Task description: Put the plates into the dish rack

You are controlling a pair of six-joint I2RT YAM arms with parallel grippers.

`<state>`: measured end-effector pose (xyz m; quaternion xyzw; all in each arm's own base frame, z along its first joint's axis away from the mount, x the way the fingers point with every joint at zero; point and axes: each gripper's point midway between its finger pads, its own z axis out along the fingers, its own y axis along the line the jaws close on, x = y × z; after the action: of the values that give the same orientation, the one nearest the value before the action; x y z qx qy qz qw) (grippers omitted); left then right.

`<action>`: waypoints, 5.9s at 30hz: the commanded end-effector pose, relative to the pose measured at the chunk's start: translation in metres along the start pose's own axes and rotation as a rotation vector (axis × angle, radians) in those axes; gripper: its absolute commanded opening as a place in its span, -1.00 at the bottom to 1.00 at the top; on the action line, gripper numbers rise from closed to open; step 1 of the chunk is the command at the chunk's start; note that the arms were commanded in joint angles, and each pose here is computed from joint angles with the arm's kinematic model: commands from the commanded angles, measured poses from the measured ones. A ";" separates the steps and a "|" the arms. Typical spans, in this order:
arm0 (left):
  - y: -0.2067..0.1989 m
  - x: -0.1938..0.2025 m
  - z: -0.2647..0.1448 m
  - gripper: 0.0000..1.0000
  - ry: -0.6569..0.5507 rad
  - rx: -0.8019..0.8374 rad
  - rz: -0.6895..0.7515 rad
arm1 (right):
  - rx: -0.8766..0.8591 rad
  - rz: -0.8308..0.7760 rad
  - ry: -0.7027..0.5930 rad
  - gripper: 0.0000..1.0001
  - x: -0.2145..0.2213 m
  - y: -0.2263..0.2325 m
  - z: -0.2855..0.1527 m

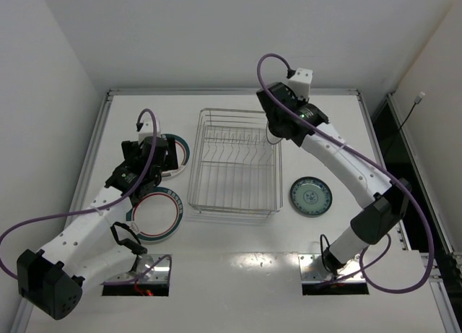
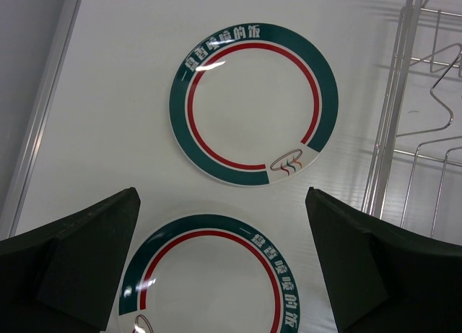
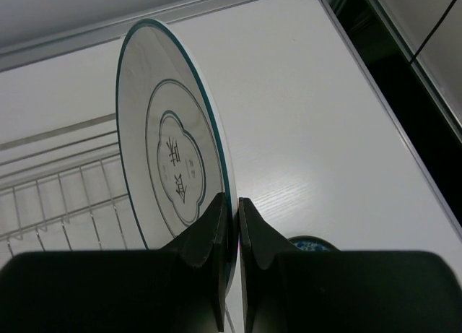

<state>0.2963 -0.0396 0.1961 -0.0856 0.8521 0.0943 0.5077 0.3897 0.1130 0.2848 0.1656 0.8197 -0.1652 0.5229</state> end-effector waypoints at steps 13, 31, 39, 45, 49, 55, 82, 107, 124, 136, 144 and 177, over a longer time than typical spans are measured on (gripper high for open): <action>0.002 -0.019 -0.006 1.00 -0.053 0.007 -0.055 | 0.127 -0.311 0.033 -1.00 0.071 0.030 0.017; 0.001 -0.017 -0.005 1.00 -0.046 0.005 -0.050 | 0.077 -0.074 -0.176 -1.00 -0.056 -0.011 -0.039; 0.001 -0.017 -0.005 1.00 -0.046 0.005 -0.050 | 0.101 -0.195 -0.133 -1.00 -0.027 0.001 -0.018; 0.001 -0.017 -0.005 1.00 -0.046 0.005 -0.050 | 0.130 -0.286 -0.092 -1.00 -0.002 0.010 -0.005; 0.001 -0.015 -0.003 1.00 -0.039 0.003 -0.044 | 0.102 -0.308 -0.063 -1.00 0.020 0.019 0.005; 0.001 -0.015 -0.003 1.00 -0.039 0.003 -0.044 | 0.087 -0.376 0.032 -1.00 0.058 0.029 0.024; -0.003 -0.018 -0.005 1.00 -0.048 0.026 -0.054 | -0.237 0.275 0.604 0.33 0.189 -0.137 0.036; -0.005 -0.013 0.001 1.00 -0.026 0.019 -0.038 | -0.705 0.469 0.845 -0.12 0.216 -0.031 0.070; -0.005 -0.013 0.001 1.00 -0.026 0.019 -0.038 | -0.620 0.429 0.840 -0.04 0.203 0.031 0.148; -0.006 -0.011 0.002 1.00 -0.019 0.017 -0.033 | -0.695 0.416 0.761 -0.04 0.146 0.072 0.180; -0.006 -0.009 0.004 1.00 -0.012 0.015 -0.028 | -0.443 0.464 0.708 0.01 0.188 -0.041 0.095; -0.006 -0.005 0.005 1.00 0.000 0.009 -0.009 | -0.207 0.741 1.034 -0.12 0.332 -0.153 0.037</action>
<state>0.3003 -0.0466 0.1805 -0.0709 0.8662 0.0929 0.4859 0.2155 -0.0169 -0.0101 0.4577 0.8659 0.1780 0.0954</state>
